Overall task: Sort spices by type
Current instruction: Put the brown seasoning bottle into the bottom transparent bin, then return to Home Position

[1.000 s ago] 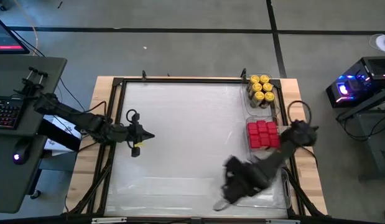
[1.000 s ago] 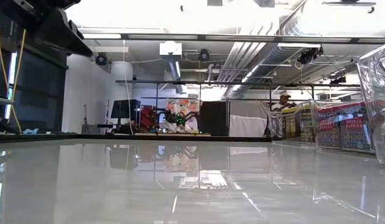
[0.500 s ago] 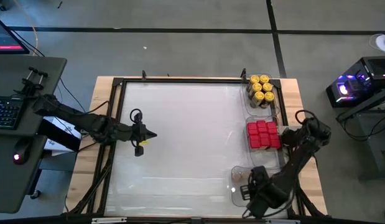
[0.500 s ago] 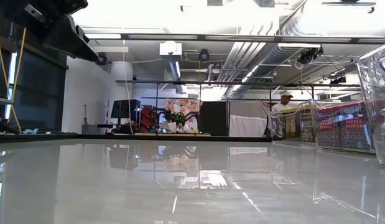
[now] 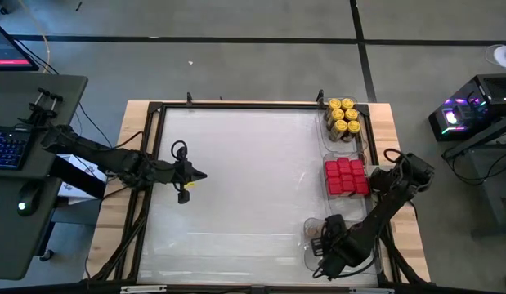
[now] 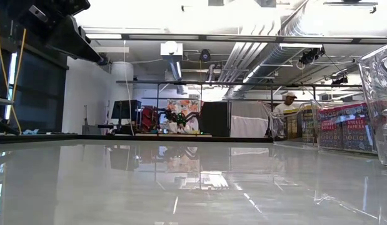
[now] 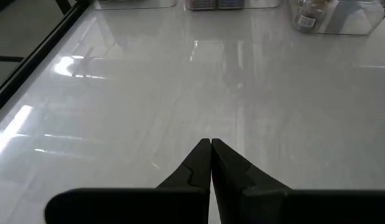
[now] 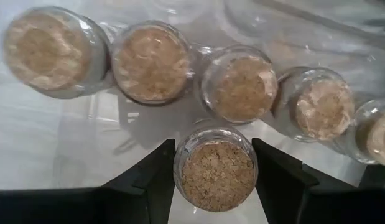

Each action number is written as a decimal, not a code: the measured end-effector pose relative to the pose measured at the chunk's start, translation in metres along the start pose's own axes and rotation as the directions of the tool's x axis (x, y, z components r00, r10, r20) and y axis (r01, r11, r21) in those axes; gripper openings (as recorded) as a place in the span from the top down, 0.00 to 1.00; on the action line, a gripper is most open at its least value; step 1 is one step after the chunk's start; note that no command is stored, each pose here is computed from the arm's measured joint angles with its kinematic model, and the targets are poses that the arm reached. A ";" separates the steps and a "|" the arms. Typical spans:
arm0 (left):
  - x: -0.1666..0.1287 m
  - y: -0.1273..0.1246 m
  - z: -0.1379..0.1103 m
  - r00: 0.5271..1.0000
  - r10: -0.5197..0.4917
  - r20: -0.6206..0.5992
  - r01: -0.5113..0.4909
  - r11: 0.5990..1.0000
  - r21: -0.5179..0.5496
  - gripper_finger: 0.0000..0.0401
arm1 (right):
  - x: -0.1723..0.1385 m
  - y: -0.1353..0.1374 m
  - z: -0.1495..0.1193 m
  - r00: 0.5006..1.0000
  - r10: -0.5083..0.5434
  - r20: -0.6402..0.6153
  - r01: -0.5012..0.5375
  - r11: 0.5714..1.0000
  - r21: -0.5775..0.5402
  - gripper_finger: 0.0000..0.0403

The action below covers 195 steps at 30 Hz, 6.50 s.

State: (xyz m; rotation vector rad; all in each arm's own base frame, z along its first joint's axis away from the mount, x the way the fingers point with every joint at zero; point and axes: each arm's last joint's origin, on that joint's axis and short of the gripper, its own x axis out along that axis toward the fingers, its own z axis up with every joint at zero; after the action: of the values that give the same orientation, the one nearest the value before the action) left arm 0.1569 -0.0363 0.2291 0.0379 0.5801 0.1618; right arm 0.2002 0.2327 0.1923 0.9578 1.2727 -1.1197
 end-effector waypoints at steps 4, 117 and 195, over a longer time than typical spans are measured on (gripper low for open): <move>0.000 0.000 0.000 1.000 0.000 0.000 0.000 1.000 0.017 1.00 | 0.000 0.002 -0.001 1.000 0.027 0.001 -0.027 0.999 -0.023 0.53; -0.033 0.050 0.041 0.876 -0.348 0.334 0.339 0.937 0.087 1.00 | -0.125 0.033 0.152 0.518 0.263 0.814 -0.464 0.886 0.009 1.00; 0.013 0.051 -0.056 0.862 0.174 0.477 0.201 0.746 -0.635 1.00 | 0.045 -0.132 0.221 -0.077 0.933 0.350 -0.427 0.286 -0.857 1.00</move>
State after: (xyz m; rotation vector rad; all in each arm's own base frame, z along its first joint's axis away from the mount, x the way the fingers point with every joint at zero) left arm 0.1293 0.0158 0.1792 -0.6226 -0.0475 0.3292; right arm 0.1192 -0.0145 0.1741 0.3395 -0.0757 -0.1204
